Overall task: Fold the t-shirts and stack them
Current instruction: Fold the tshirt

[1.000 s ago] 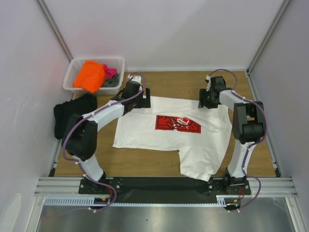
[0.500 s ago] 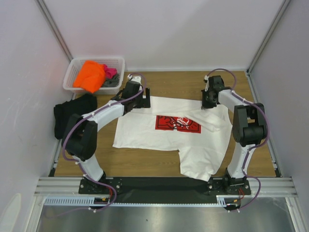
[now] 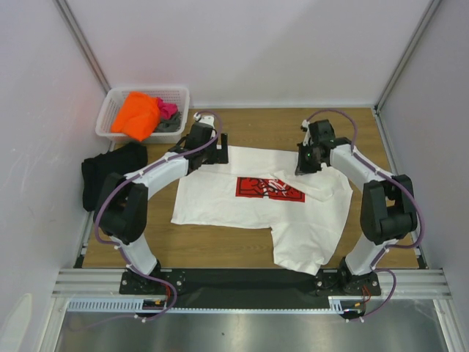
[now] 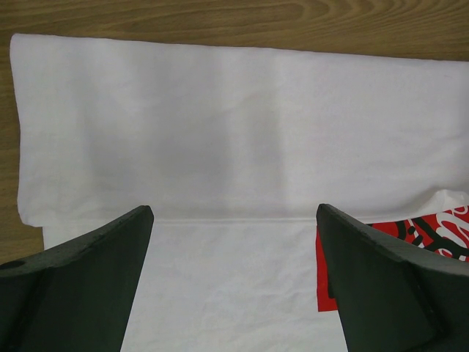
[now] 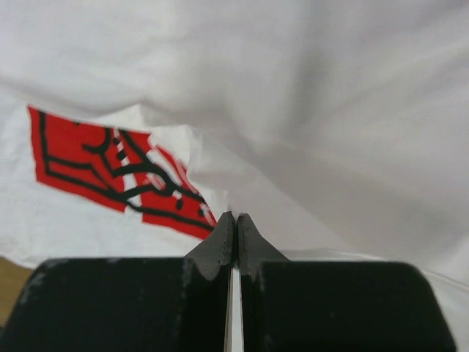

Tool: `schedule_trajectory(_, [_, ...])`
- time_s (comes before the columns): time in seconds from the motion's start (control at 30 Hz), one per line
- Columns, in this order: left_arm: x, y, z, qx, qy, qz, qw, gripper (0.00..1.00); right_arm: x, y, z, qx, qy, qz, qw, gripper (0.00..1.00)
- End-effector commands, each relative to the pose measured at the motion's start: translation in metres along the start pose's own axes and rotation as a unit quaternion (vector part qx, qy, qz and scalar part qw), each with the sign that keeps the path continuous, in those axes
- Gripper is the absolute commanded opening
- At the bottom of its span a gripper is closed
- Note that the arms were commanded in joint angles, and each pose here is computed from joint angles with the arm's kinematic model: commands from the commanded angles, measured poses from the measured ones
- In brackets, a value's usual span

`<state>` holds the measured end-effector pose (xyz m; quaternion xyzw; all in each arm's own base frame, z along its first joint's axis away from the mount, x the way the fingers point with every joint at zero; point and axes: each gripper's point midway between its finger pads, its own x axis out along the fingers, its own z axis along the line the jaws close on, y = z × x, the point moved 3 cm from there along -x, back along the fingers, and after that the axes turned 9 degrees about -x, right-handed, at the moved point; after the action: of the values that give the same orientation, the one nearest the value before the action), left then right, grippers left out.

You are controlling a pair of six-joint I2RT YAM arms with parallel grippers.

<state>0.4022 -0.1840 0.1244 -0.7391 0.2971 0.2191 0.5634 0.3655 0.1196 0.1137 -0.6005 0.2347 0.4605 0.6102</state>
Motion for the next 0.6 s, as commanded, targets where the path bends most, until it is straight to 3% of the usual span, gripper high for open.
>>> schedule_trajectory(0.0, [-0.008,-0.017,-0.003,-0.002,0.005,-0.029,1.0,1.0,-0.016,0.016,0.038,0.001,-0.064,0.017,0.998,0.0])
schedule_trajectory(0.27, [-0.009,-0.013,-0.001,0.002,0.005,-0.028,1.0,1.0,-0.026,0.051,0.076,-0.006,-0.104,0.064,0.993,0.0])
schedule_trajectory(0.3, [-0.008,-0.011,0.0,0.002,0.004,-0.025,1.0,1.0,-0.027,0.054,0.078,-0.003,-0.11,0.069,0.992,0.04])
schedule_trajectory(0.43, [-0.009,-0.008,-0.001,0.001,0.009,-0.023,1.0,1.0,-0.038,0.062,0.086,-0.003,-0.119,0.073,0.99,0.64])
schedule_trajectory(0.57, [-0.011,-0.007,-0.003,-0.004,0.02,-0.021,1.0,1.0,-0.054,0.05,0.082,0.0,-0.109,0.047,0.993,0.87])
